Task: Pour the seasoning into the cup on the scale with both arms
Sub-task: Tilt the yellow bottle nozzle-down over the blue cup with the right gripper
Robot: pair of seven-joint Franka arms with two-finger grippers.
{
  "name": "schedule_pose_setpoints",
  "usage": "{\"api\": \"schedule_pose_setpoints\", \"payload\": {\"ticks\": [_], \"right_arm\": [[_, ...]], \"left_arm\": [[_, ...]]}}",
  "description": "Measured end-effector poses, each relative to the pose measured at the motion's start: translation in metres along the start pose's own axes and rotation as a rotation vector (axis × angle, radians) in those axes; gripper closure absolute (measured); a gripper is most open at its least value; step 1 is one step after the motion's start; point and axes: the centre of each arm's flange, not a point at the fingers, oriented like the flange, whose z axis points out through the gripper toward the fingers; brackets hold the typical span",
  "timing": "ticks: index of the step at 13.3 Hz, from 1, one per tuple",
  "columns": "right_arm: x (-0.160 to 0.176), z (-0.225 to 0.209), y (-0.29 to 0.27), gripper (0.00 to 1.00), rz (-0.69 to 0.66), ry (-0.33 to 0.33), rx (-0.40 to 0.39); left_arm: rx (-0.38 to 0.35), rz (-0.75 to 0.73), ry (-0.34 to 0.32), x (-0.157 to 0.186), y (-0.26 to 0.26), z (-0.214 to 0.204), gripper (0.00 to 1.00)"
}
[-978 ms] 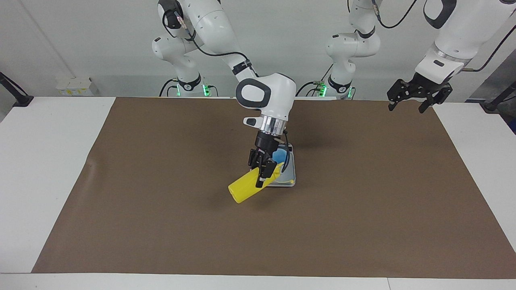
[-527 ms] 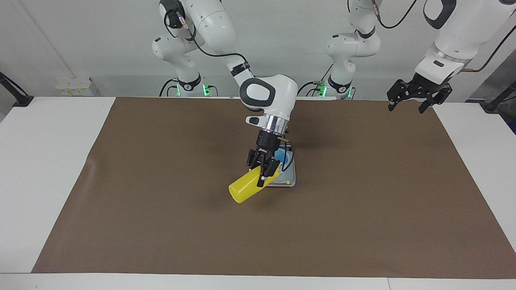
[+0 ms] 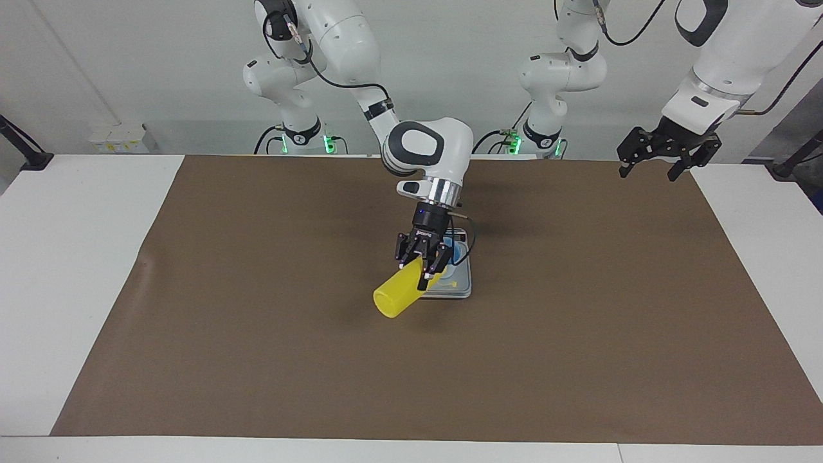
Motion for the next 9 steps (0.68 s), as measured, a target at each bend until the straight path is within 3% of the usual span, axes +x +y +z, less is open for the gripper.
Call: {"api": "schedule_pose_setpoints", "payload": {"ticks": [9], "right_arm": [[0.0089, -0.0063, -0.0042, 0.48, -0.064, 0.017, 0.034]], "left_arm": [[0.0, 0.0, 0.002, 0.0002, 0.0, -0.0002, 0.0]]}}
